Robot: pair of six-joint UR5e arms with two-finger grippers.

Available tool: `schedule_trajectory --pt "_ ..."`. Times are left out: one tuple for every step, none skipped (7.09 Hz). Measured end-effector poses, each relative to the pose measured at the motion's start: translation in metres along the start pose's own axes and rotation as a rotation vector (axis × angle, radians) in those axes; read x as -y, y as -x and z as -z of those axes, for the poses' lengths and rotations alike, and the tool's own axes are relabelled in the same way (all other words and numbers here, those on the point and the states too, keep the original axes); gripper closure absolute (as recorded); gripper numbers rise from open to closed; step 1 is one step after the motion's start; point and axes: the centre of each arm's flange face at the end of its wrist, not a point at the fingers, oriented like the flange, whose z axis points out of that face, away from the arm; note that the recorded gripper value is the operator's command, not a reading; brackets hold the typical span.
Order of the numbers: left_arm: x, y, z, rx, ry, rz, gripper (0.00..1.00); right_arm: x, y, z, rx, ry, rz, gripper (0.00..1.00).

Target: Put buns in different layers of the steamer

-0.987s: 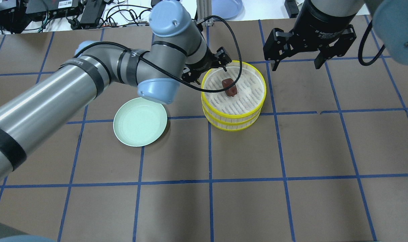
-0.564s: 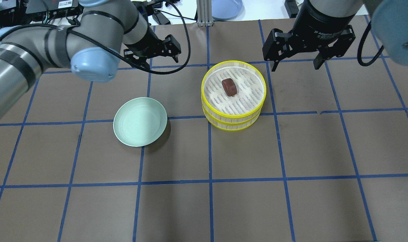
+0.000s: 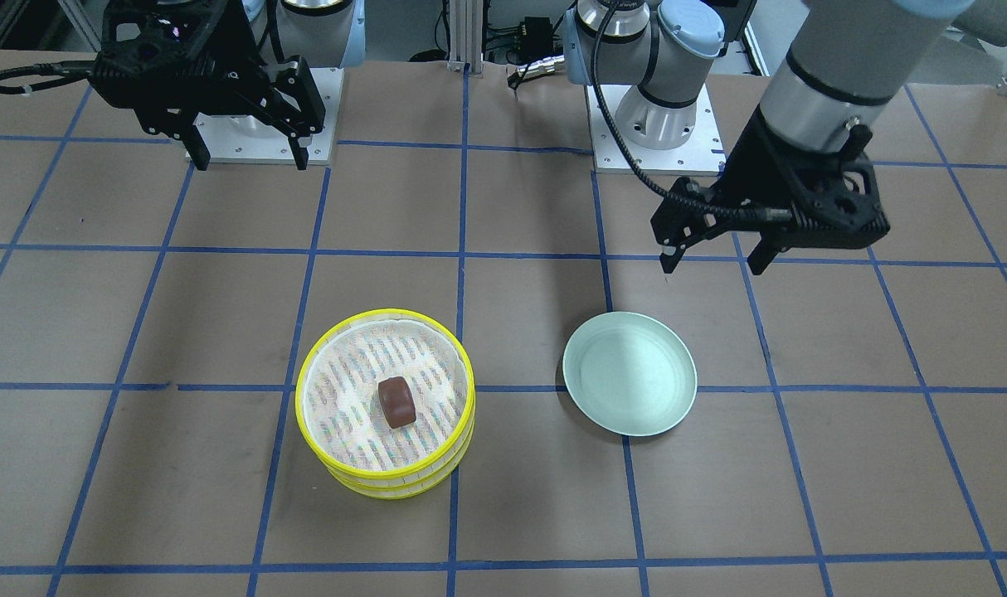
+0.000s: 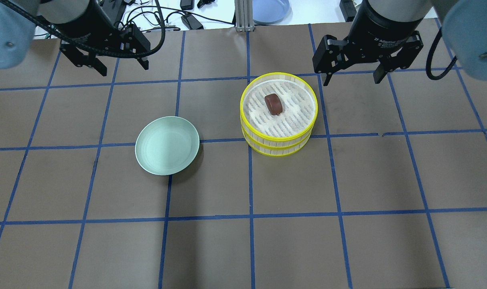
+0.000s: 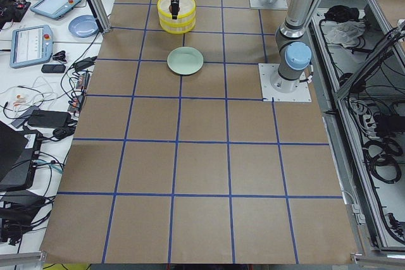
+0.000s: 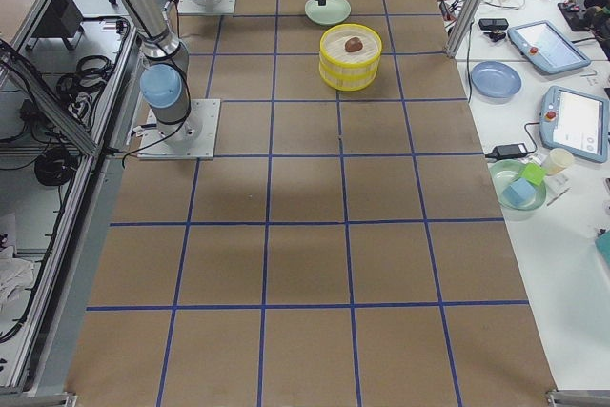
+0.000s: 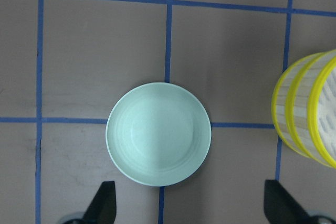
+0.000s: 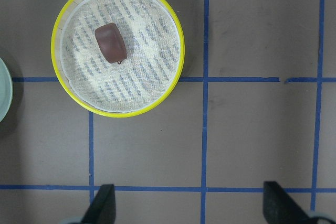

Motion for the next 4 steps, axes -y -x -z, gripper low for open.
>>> schedule_trajectory --pt "-0.012 -0.001 0.013 0.008 0.025 0.001 0.00 0.000 0.000 0.000 0.000 0.001 0.000 0.00" --pt "-0.021 -0.002 0.017 0.014 0.050 0.000 0.00 0.000 0.000 -0.001 0.000 0.001 0.000 0.00" --pt "-0.023 -0.002 0.015 0.018 0.067 -0.003 0.00 0.000 0.000 -0.001 0.000 0.002 0.000 0.00" --pt "-0.023 -0.002 0.012 0.022 0.076 -0.006 0.00 0.000 0.000 -0.001 0.000 0.002 0.000 0.00"
